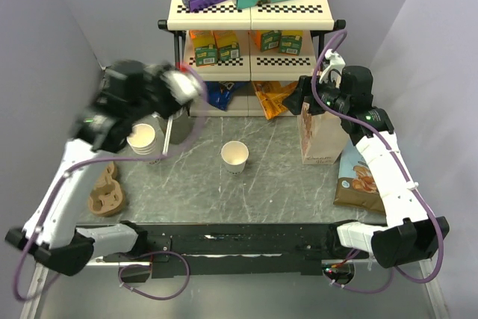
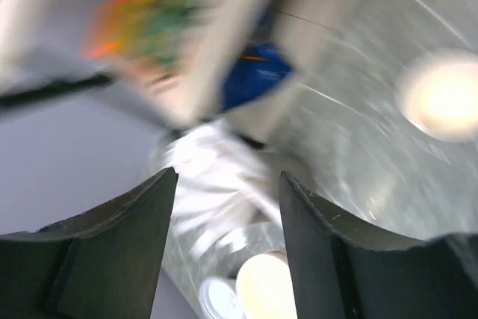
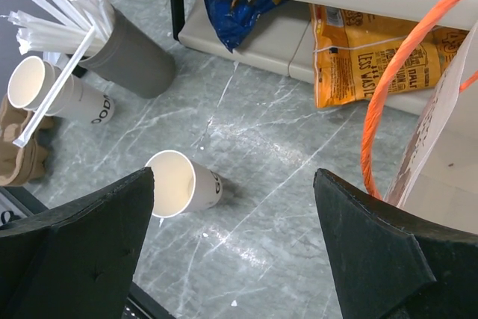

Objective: Pack the takeout coffee

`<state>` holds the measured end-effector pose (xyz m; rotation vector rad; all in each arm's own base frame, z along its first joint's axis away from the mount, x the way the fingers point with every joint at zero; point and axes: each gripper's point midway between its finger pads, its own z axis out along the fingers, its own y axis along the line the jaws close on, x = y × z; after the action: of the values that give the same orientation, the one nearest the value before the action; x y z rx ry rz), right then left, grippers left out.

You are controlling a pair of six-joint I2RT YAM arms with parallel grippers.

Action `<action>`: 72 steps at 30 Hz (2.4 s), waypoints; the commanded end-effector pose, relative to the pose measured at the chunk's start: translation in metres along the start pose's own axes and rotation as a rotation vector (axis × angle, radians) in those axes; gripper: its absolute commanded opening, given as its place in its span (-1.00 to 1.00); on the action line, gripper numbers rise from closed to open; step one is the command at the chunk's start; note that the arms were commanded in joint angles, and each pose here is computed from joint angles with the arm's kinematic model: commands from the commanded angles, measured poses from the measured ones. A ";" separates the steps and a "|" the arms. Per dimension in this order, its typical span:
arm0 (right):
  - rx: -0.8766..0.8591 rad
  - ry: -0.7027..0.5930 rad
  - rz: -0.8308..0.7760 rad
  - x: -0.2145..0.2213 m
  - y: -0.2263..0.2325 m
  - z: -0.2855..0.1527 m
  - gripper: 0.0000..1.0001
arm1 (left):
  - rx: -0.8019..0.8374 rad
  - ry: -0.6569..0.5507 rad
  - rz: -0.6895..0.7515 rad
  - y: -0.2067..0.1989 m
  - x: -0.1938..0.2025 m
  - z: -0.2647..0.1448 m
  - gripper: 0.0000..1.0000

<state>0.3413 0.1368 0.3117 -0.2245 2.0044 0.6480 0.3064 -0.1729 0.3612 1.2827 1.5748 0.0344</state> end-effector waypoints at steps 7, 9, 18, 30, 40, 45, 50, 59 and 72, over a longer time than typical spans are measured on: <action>-0.021 -0.055 -0.040 -0.033 0.008 -0.004 0.86 | -0.527 0.178 -0.700 0.098 0.116 -0.086 0.27; -0.027 -0.056 -0.037 -0.034 0.010 -0.004 0.86 | -0.609 0.209 -0.852 0.109 0.150 -0.100 0.25; -0.033 -0.065 -0.035 -0.030 0.012 -0.008 0.86 | -0.448 0.362 -1.161 0.104 0.271 -0.070 0.04; 0.003 -0.066 -0.040 -0.003 0.005 -0.022 0.86 | -0.315 0.574 -1.126 0.064 0.334 -0.009 -0.06; 0.020 -0.058 -0.025 0.006 -0.001 -0.024 0.86 | -0.314 0.697 -1.090 0.061 0.358 0.019 -0.28; 0.019 -0.049 -0.013 0.007 -0.002 -0.022 0.87 | -0.303 0.743 -1.084 0.055 0.370 0.028 -0.30; 0.021 -0.048 -0.010 0.005 -0.003 -0.020 0.87 | -0.307 0.767 -1.072 0.053 0.379 0.032 -0.36; 0.010 -0.045 0.001 0.003 -0.003 -0.016 0.87 | -0.290 0.782 -1.068 0.051 0.384 0.038 -0.43; 0.010 -0.039 0.009 0.004 -0.004 -0.012 0.87 | -0.287 0.797 -1.056 0.051 0.390 0.042 -0.54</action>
<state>0.3243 0.1271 0.2968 -0.1996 2.0262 0.6373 0.4074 0.1032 0.0933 0.0442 2.6942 0.0740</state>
